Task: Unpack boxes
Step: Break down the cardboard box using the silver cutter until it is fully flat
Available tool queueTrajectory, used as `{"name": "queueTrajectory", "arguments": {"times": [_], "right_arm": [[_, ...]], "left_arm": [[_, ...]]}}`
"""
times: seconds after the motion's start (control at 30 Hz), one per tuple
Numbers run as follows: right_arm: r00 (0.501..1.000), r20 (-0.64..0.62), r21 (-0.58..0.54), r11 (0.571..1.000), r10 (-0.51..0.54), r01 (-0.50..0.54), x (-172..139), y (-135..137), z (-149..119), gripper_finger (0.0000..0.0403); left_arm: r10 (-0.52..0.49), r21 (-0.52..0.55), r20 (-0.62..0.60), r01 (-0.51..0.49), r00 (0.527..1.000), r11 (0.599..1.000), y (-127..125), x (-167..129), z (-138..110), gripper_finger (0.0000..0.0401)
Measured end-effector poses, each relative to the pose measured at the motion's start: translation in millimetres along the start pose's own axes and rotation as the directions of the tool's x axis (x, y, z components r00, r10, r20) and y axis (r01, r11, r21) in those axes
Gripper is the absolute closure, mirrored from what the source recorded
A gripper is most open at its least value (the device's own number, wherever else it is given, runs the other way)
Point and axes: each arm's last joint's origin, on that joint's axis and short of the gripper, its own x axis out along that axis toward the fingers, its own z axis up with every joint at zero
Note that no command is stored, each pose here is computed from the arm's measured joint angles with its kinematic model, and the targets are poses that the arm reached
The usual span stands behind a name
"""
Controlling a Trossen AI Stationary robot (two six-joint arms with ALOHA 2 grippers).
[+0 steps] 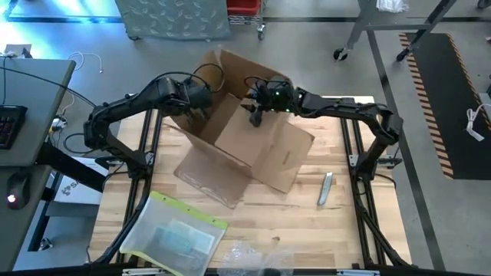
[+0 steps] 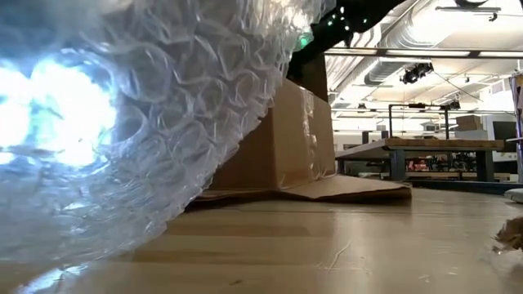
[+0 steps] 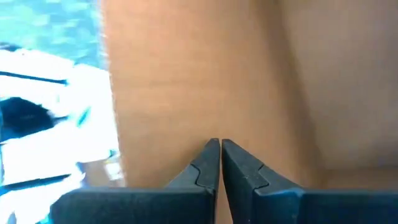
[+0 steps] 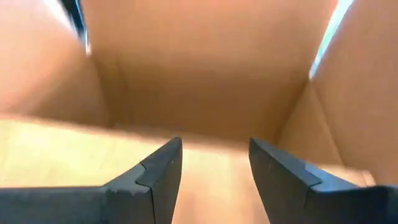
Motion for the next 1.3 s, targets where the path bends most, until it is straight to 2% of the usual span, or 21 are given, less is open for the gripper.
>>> {"name": "queueTrajectory", "arguments": {"times": [0.13,0.27,0.43,0.5,0.6,0.67,0.7,0.77,0.83,0.9,0.97,1.0,1.03,1.13,1.2,1.3], "right_arm": [[0.994,-0.107,-0.048,0.999,-0.01,0.005,-25.1,9.6,-2.1,0.0231],[0.993,-0.116,-0.091,0.996,-0.034,0.024,-64.8,23.5,0.0,0.0231],[0.995,-0.094,-0.131,0.991,0.019,-0.031,-112.6,45.9,-28.7,0.0231],[0.996,-0.069,-0.107,0.993,0.051,-0.058,-127.0,53.6,-48.2,0.0231],[0.996,-0.028,-0.056,0.995,0.086,-0.088,-138.4,63.2,-80.1,0.0231],[0.995,0.043,-0.004,0.996,0.093,-0.092,-140.8,66.3,-95.1,0.0231],[0.993,0.078,0.028,0.996,0.088,-0.091,-140.1,67.2,-101.7,0.0231],[0.992,0.106,0.08,0.994,0.071,-0.08,-135.7,68.8,-115.5,0.0231],[0.992,0.11,0.104,0.992,0.062,-0.074,-130.4,70.3,-127.2,0.0231],[0.992,0.109,0.126,0.989,0.06,-0.074,-125.7,71.1,-133.2,0.0231],[0.994,0.088,0.136,0.988,0.058,-0.07,-120.0,71.3,-137.3,0.0231],[0.995,0.075,0.136,0.988,0.057,-0.067,-116.7,71.6,-139.2,0.0231],[0.996,0.065,0.134,0.989,0.058,-0.066,-113.9,72.1,-140.0,0.0231],[0.997,0.058,0.127,0.99,0.058,-0.065,-106.3,73.4,-140.0,0.0231],[0.997,0.044,0.133,0.989,0.059,-0.064,-102.5,74.2,-142.6,0.0231],[0.999,0.018,0.168,0.984,0.05,-0.053,-98.0,74.3,-146.8,0.0231]], "left_arm": [[0.019,-0.042,-0.04,-0.021,0.999,0.999,14.1,11.1,1.1,0.0401],[0.01,-0.078,-0.115,-0.019,0.993,0.997,34.9,28.3,1.9,0.0401],[0.01,-0.056,-0.178,-0.02,0.984,0.998,56.9,44.7,0.5,0.0401],[-0.059,-0.073,-0.173,0.047,0.983,0.996,62.5,48.9,1.3,0.0401],[-0.236,-0.147,-0.054,0.226,0.97,0.963,65.0,44.6,7.0,0.0401],[-0.362,-0.159,0.074,0.369,0.929,0.916,59.9,34.0,13.7,0.0401],[-0.427,-0.152,0.145,0.447,0.892,0.882,56.0,27.8,18.1,0.0401],[-0.549,-0.108,0.284,0.595,0.786,0.796,46.7,12.8,27.6,0.0401],[-0.635,-0.04,0.388,0.701,0.668,0.712,35.8,-2.4,36.7,0.0401],[-0.699,0.031,0.415,0.758,0.583,0.651,20.8,-9.4,45.0,0.0401],[-0.739,0.07,0.382,0.78,0.555,0.622,3.0,-8.1,51.3,0.0401],[-0.742,0.076,0.355,0.773,0.569,0.629,-6.9,-5.0,54.1,0.0401],[-0.726,0.071,0.331,0.751,0.603,0.657,-17.0,-1.0,56.7,0.0401],[-0.574,0.026,0.263,0.589,0.776,0.808,-40.0,14.4,61.2,0.0401],[-0.459,0.025,0.182,0.462,0.87,0.886,-51.1,27.4,60.1,0.0401],[-0.375,0.069,0.007,0.373,0.927,0.925,-66.6,54.3,58.2,0.0401]]}}
